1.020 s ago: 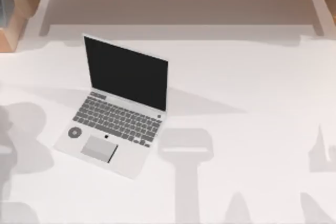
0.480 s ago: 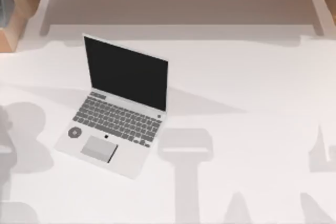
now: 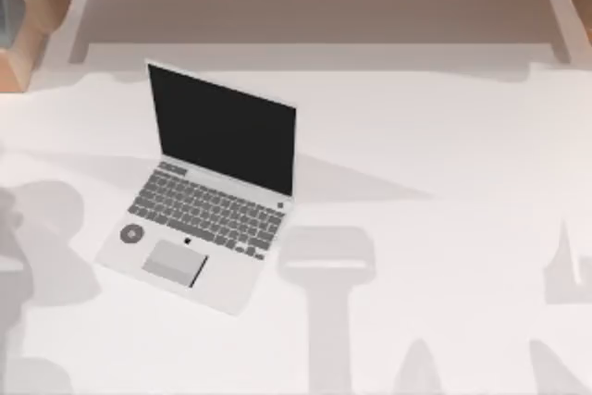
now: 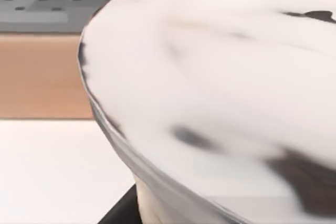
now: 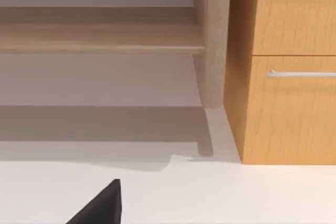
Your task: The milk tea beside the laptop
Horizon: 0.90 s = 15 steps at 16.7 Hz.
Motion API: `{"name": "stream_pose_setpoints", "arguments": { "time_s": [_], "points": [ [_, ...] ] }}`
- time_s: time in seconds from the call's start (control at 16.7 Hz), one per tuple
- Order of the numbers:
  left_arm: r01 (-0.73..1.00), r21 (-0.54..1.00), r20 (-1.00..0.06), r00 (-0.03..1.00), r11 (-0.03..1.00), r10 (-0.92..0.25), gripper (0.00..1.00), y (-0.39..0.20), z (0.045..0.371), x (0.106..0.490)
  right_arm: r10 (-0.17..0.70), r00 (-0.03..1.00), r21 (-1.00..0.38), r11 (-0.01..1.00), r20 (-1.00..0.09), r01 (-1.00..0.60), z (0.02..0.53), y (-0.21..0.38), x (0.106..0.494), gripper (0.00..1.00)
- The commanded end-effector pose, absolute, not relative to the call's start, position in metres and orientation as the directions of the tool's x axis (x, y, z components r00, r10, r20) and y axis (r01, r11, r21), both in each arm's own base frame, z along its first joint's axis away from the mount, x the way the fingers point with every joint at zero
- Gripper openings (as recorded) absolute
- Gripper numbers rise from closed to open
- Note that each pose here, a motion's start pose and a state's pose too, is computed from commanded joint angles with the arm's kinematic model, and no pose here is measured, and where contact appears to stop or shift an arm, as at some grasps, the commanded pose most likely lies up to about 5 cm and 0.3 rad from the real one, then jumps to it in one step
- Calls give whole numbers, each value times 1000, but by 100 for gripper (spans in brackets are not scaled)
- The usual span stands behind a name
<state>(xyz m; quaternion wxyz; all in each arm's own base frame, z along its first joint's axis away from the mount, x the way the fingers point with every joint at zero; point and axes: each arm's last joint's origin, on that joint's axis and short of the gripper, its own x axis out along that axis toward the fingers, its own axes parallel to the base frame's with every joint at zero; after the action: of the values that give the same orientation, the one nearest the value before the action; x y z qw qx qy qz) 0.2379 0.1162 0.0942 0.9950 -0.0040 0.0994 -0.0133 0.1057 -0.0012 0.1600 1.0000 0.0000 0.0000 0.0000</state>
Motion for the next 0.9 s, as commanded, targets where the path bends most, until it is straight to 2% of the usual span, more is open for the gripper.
{"name": "stream_pose_setpoints", "arguments": {
  "time_s": [0.42,0.66,0.9],
  "points": [
    [26,-12,-202,979,1000,-27,0,116,96,237,0,1000,0,1000,0,0,160,-1,106,100],
    [30,23,-95,995,999,-28,0,103,121,264,0,1000,0,1000,0,0,160,-1,106,100],
    [68,-15,21,997,998,-68,0,48,154,312,0,1000,0,1000,0,0,160,-1,106,100]
  ]
}}
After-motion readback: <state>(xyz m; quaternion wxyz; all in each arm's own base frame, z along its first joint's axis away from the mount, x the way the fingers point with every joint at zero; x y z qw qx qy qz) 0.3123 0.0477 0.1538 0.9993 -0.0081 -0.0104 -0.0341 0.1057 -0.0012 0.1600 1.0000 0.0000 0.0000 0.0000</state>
